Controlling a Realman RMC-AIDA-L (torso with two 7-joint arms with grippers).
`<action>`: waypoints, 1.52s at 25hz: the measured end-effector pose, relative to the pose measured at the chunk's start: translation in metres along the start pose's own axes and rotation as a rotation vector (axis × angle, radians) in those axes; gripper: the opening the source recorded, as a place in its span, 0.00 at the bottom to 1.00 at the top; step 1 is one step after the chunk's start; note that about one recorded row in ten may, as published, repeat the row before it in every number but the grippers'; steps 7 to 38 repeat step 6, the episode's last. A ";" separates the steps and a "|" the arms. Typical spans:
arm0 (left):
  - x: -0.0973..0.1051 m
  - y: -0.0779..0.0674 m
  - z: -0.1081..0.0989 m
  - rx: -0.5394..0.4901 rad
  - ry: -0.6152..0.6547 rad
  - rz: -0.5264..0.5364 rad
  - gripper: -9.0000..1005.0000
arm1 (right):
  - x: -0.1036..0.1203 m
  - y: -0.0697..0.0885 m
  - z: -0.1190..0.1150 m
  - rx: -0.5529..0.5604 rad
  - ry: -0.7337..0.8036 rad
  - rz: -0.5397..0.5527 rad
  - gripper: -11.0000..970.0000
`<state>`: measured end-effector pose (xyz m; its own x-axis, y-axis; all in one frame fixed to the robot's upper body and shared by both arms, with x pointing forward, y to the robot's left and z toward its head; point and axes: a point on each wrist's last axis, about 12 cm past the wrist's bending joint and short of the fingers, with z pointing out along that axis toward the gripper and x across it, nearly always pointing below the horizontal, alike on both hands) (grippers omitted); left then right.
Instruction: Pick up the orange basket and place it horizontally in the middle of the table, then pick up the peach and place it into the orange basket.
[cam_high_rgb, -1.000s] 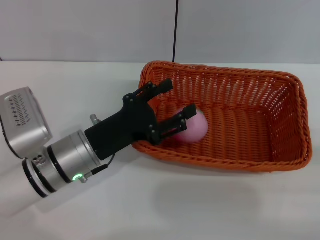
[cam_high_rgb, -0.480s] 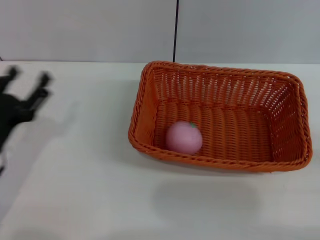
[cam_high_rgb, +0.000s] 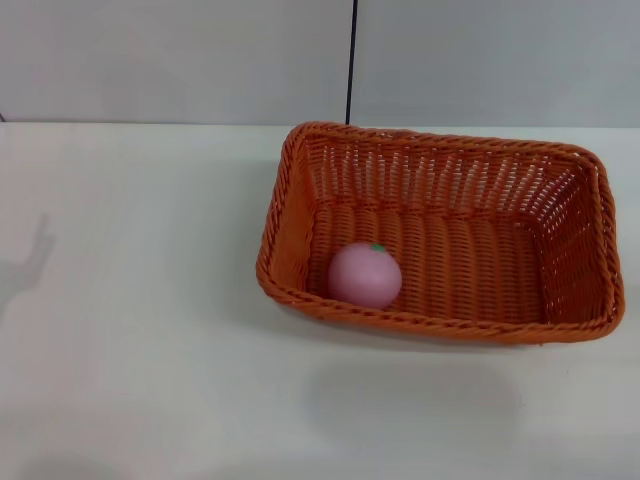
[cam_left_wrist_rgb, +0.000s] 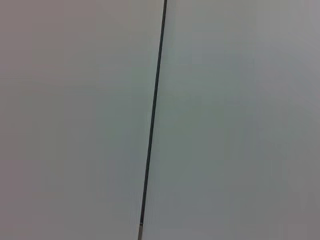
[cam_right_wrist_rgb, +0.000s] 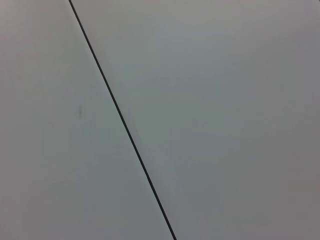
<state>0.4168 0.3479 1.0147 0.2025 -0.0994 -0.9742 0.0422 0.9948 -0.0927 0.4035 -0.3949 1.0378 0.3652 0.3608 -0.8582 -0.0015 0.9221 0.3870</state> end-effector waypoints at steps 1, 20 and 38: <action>0.000 0.000 -0.001 0.000 -0.003 0.000 0.82 | 0.000 0.000 0.001 0.000 0.001 -0.001 0.66; -0.003 0.000 -0.005 -0.002 -0.023 0.001 0.82 | 0.002 0.002 0.006 -0.006 0.001 -0.015 0.66; -0.003 0.000 -0.005 -0.002 -0.023 0.001 0.82 | 0.002 0.002 0.006 -0.006 0.001 -0.015 0.66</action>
